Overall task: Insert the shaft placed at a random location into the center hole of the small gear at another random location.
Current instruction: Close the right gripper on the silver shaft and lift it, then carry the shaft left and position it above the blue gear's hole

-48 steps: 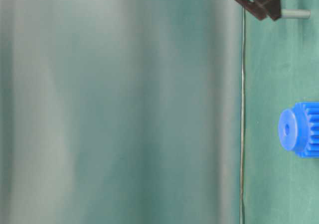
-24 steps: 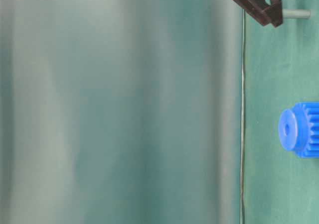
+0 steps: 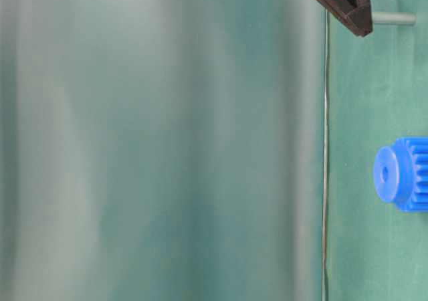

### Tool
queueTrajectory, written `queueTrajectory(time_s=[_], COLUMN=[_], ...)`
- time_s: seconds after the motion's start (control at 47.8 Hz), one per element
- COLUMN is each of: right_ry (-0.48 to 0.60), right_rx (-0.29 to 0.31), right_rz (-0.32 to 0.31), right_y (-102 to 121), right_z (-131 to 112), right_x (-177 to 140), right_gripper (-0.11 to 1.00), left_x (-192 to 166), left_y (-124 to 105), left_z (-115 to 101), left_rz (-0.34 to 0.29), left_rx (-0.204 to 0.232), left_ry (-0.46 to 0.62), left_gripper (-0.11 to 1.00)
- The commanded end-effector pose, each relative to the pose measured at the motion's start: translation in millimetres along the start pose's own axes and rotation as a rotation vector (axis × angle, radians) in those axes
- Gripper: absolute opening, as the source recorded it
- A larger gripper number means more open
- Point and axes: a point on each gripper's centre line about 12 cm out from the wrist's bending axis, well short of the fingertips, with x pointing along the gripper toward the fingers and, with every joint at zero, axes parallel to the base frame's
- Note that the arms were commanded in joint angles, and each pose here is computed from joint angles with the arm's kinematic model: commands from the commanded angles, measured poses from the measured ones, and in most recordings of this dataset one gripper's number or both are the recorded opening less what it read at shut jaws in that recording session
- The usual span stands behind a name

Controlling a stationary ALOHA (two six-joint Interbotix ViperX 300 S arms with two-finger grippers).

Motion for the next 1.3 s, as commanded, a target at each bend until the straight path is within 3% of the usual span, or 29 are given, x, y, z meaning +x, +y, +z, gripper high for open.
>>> queueTrajectory(time_s=[0.0, 0.543, 1.024, 1.275], right_ry=[-0.025, -0.072, -0.068, -0.068], right_rx=[0.005, 0.003, 0.004, -0.005], right_rz=[-0.002, -0.001, 0.000, 0.021], right_y=[-0.9, -0.8, -0.5, 5.6], right_z=[6.7, 56.8, 58.8, 64.9], right_x=[0.2, -33.5, -38.5, -26.6], right_gripper=[0.11, 0.11, 0.11, 0.11], left_x=[2.2, 2.3, 2.4, 2.4], left_y=[-0.4, -0.4, -0.4, -0.4], left_z=[4.4, 5.1, 5.7, 5.9], left_rz=[-0.002, -0.002, -0.002, -0.002], left_rx=[0.001, 0.000, 0.000, 0.000], left_ry=[-0.009, -0.011, -0.012, -0.014], left_gripper=[0.00, 0.00, 0.00, 0.00])
